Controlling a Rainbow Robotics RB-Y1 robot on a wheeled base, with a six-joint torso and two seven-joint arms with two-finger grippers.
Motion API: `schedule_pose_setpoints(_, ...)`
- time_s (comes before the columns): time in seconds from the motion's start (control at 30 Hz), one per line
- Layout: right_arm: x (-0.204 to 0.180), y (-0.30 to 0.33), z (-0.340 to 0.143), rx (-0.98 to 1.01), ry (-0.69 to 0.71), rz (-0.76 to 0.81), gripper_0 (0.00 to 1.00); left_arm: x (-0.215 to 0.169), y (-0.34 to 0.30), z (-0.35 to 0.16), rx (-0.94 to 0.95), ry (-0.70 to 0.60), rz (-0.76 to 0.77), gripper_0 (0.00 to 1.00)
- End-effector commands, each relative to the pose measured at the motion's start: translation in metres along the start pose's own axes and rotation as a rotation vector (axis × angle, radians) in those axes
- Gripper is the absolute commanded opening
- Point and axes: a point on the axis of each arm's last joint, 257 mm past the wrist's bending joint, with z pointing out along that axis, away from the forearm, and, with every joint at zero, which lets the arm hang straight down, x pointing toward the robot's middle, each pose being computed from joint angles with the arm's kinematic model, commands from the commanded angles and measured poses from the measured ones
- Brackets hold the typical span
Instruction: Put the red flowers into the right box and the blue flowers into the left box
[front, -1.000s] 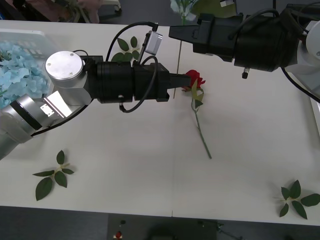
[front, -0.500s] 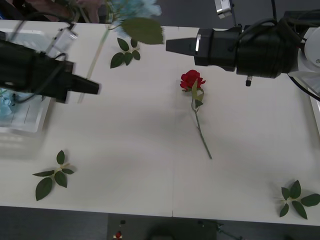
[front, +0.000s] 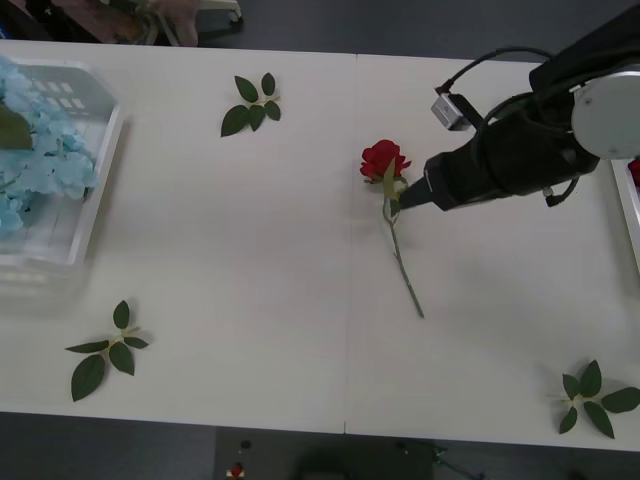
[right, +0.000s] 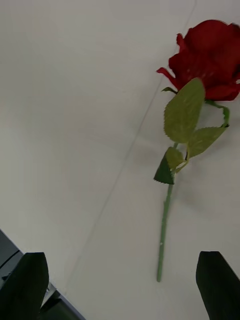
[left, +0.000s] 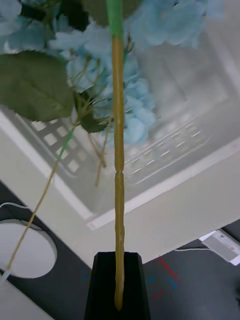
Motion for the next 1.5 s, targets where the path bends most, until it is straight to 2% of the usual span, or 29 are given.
schedule_pose_setpoints(0.03,-0.037,0.011,0.003,0.054,-0.015,0.077,0.86,0.005,0.020,0.011,-0.073,0.044,-0.008,0.00)
schedule_pose_setpoints(0.27,-0.051,-0.014,0.039,0.254,0.059,0.094,0.86,0.051,0.056,0.038,-0.229,0.205,0.093,0.00)
schedule_pose_setpoints(0.4,-0.054,-0.024,0.057,0.320,0.054,0.085,0.87,0.055,0.059,0.047,-0.245,0.198,0.111,0.03)
schedule_pose_setpoints(0.43,-0.055,-0.025,0.063,0.340,0.049,0.083,0.86,0.053,0.058,0.049,-0.241,0.191,0.133,0.25)
schedule_pose_setpoints(0.47,-0.054,-0.028,0.068,0.361,0.051,0.086,0.86,0.051,0.058,0.050,-0.239,0.188,0.160,0.56)
schedule_pose_setpoints(0.5,-0.055,-0.030,0.072,0.376,0.052,0.084,0.86,0.051,0.058,0.049,-0.236,0.188,0.178,0.73)
schedule_pose_setpoints(0.53,-0.054,-0.031,0.074,0.385,0.053,0.084,0.86,0.050,0.058,0.050,-0.235,0.187,0.188,0.78)
schedule_pose_setpoints(0.6,-0.053,-0.039,0.079,0.419,0.052,0.086,0.86,0.052,0.059,0.050,-0.233,0.189,0.215,0.97)
schedule_pose_setpoints(0.63,-0.053,-0.042,0.080,0.429,0.054,0.086,0.86,0.051,0.059,0.050,-0.231,0.186,0.219,1.00)
schedule_pose_setpoints(0.77,-0.047,-0.057,0.090,0.475,0.066,0.094,0.86,0.043,0.049,0.052,-0.186,0.133,0.237,1.00)
schedule_pose_setpoints(0.87,-0.046,-0.063,0.098,0.489,0.058,0.097,0.86,0.020,0.029,0.046,-0.104,0.032,0.206,1.00)
schedule_pose_setpoints(1.07,-0.049,-0.067,0.116,0.487,0.031,0.097,0.86,-0.077,-0.066,-0.006,0.291,-0.304,0.086,1.00)
schedule_pose_setpoints(1.1,-0.049,-0.068,0.119,0.488,0.026,0.092,0.86,-0.102,-0.092,-0.024,0.396,-0.399,0.078,1.00)
schedule_pose_setpoints(1.13,-0.050,-0.069,0.119,0.488,0.024,0.093,0.86,-0.112,-0.102,-0.031,0.437,-0.436,0.077,1.00)
schedule_pose_setpoints(1.2,-0.048,-0.068,0.123,0.485,0.025,0.085,0.86,-0.157,-0.150,-0.051,0.604,-0.574,0.113,1.00)
schedule_pose_setpoints(1.3,-0.047,-0.069,0.128,0.481,0.022,0.076,0.84,-0.207,-0.202,-0.056,0.714,-0.689,0.175,1.00)
schedule_pose_setpoints(1.4,-0.045,-0.072,0.133,0.479,0.016,0.070,0.79,-0.249,-0.240,-0.055,0.718,-0.771,0.234,1.00)
schedule_pose_setpoints(1.5,-0.044,-0.079,0.138,0.476,0.001,0.069,0.68,-0.292,-0.286,-0.054,0.689,-0.887,0.256,1.00)
